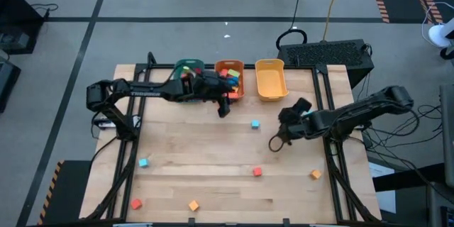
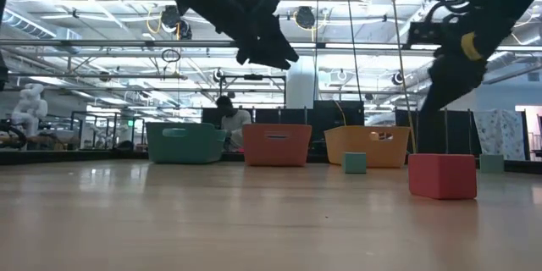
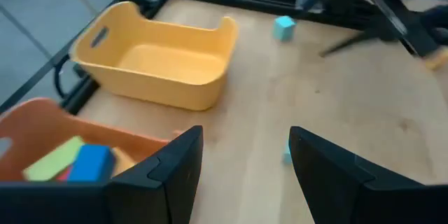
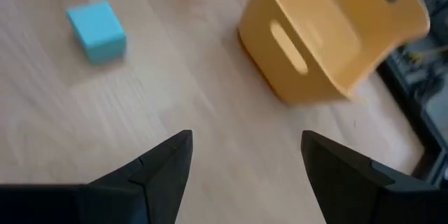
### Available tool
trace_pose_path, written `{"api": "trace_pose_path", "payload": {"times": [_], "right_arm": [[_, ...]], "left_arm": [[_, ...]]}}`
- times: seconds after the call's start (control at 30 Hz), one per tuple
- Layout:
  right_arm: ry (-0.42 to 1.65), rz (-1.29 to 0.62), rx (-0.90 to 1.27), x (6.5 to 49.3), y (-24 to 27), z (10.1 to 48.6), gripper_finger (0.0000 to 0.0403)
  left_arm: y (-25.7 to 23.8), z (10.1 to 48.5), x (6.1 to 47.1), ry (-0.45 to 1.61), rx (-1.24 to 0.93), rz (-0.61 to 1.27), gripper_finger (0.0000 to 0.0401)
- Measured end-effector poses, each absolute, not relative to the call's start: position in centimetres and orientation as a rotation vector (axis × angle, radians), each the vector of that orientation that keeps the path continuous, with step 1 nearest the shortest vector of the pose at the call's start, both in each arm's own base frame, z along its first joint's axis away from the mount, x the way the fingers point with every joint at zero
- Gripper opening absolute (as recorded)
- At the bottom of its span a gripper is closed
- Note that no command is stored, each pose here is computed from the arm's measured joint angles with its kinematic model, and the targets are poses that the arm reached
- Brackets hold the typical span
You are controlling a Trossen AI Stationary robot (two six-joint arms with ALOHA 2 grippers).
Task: Sort blocks by size
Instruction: Put the right light blue cube block into the yellow bin
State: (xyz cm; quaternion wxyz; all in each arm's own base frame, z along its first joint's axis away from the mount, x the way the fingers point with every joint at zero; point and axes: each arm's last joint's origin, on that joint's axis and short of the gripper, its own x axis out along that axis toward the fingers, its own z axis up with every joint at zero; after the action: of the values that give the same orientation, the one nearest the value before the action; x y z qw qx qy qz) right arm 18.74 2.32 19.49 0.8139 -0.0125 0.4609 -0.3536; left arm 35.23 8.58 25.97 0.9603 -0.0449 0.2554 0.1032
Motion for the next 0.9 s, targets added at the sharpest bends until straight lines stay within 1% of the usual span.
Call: {"api": "trace_pose_path", "payload": {"times": [0.27, 0.37, 0.67, 0.9], "right_arm": [[1.131, -0.781, 0.157, 15.6, 0.5, 20.8, 0.0256], [1.124, -0.805, 0.212, 15.5, -0.1, 21.0, 0.0256], [1.211, -0.951, 0.293, 15.1, -3.0, 20.5, 0.0256], [1.4, -0.885, 0.441, 15.4, -5.8, 18.9, 0.0256]], "left_arm": [[5.2, 24.6, 35.7, 0.367, -0.051, 0.123, 0.0215], [4.4, 24.3, 35.7, 0.316, -0.044, 0.103, 0.0215], [2.4, 24.7, 36.0, 0.275, -0.032, 0.048, 0.0215], [2.0, 25.1, 36.1, 0.233, -0.029, 0.038, 0.0215]]}}
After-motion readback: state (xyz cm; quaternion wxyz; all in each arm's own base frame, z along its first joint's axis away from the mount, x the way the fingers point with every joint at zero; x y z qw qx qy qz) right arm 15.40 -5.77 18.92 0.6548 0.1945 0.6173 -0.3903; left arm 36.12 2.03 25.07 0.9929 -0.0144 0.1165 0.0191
